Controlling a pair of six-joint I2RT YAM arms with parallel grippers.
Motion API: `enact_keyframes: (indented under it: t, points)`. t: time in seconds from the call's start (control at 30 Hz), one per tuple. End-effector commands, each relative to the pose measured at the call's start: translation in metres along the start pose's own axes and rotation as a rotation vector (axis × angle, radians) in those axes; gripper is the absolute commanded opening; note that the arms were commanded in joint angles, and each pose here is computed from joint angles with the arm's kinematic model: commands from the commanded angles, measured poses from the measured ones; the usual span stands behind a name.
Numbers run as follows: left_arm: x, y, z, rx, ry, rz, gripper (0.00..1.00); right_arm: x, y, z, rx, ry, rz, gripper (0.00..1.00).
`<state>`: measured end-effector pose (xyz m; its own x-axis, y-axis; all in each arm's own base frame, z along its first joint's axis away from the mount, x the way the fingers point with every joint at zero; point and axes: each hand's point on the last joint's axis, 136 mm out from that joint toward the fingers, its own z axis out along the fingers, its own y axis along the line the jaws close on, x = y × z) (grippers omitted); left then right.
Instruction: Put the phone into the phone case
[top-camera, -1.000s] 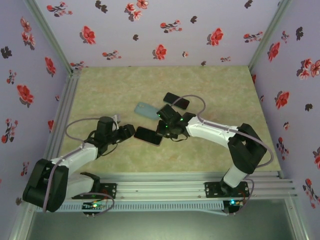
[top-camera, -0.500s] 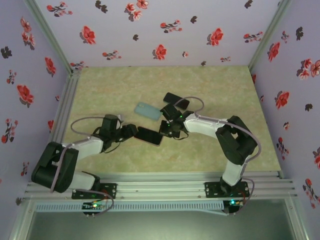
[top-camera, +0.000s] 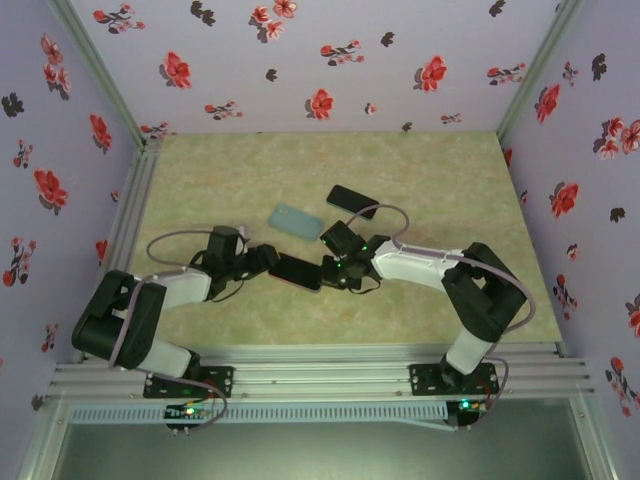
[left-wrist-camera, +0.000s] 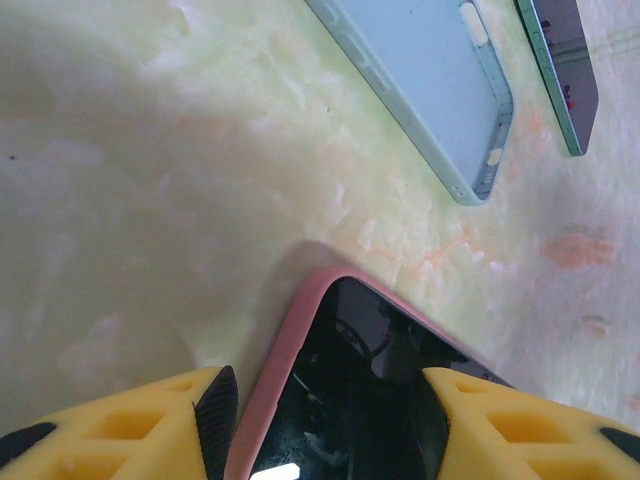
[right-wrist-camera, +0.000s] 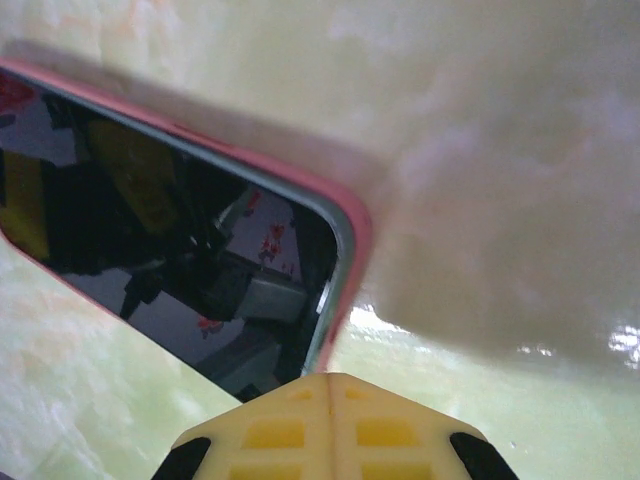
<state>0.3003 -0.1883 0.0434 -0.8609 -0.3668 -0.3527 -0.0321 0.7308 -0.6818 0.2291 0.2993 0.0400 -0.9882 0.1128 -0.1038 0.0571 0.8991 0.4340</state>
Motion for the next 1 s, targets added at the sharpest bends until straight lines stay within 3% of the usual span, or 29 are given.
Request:
enact_keyframes:
  t: [0.0,0.37,0.97]
  points:
    - [-0.007,-0.014,0.004,0.042,0.001,0.053,0.54,-0.002,-0.006,-0.005,0.019,-0.033,0.03,0.07]
    - [-0.007,-0.013,0.011,0.05,0.012,0.054,0.54,-0.006,-0.004,-0.003,0.018,-0.048,0.025,0.16]
    - [-0.004,-0.012,0.014,0.06,0.022,0.051,0.54,-0.015,0.004,0.014,0.02,-0.036,0.017,0.09]
